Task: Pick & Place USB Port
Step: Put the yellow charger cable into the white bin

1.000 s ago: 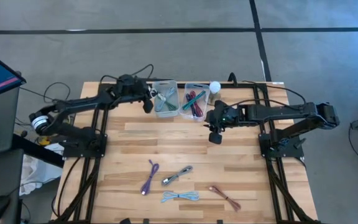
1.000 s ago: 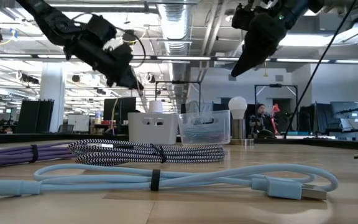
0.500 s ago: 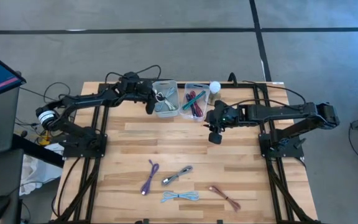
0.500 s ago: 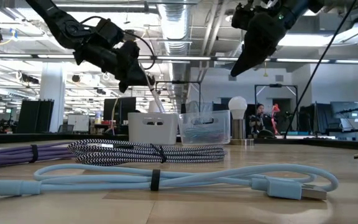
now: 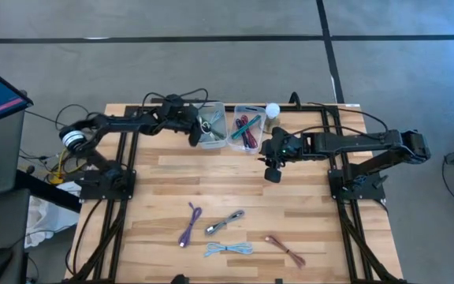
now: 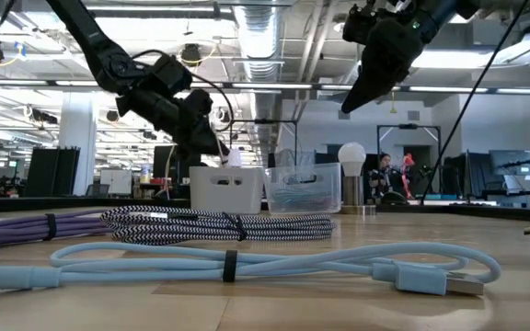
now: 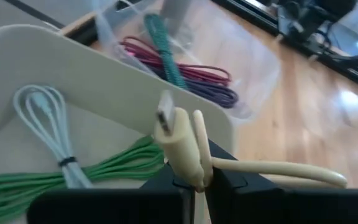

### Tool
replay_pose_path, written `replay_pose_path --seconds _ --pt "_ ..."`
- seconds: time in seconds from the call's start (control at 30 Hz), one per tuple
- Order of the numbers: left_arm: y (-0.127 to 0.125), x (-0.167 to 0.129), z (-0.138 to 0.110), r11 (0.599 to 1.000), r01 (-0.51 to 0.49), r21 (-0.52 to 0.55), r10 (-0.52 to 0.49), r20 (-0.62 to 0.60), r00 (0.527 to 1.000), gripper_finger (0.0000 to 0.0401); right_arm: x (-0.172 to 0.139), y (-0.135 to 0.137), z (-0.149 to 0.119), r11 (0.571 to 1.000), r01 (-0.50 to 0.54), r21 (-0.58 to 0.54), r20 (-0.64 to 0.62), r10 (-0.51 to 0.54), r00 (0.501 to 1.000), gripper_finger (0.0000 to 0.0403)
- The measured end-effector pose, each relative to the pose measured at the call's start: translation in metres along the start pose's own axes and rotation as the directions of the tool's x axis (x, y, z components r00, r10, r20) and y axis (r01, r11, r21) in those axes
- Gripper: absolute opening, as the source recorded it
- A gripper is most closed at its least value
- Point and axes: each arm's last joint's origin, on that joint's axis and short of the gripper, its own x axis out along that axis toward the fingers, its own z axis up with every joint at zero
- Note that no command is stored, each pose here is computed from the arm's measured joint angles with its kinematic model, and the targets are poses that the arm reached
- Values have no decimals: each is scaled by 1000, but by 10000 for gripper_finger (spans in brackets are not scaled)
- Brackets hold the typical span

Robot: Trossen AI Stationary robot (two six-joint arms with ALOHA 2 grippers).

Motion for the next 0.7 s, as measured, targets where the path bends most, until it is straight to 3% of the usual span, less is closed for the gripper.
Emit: replay_pose_path --seconds 0.47,0.7 --pt "3 -9 8 976 -216 4 215 46 975 124 0 0 0 1000 0 0 1 0 1000 92" --pt "7 -11 -7 935 -353 24 353 -101 930 181 0 0 0 1000 0 -7 1 0 1000 92"
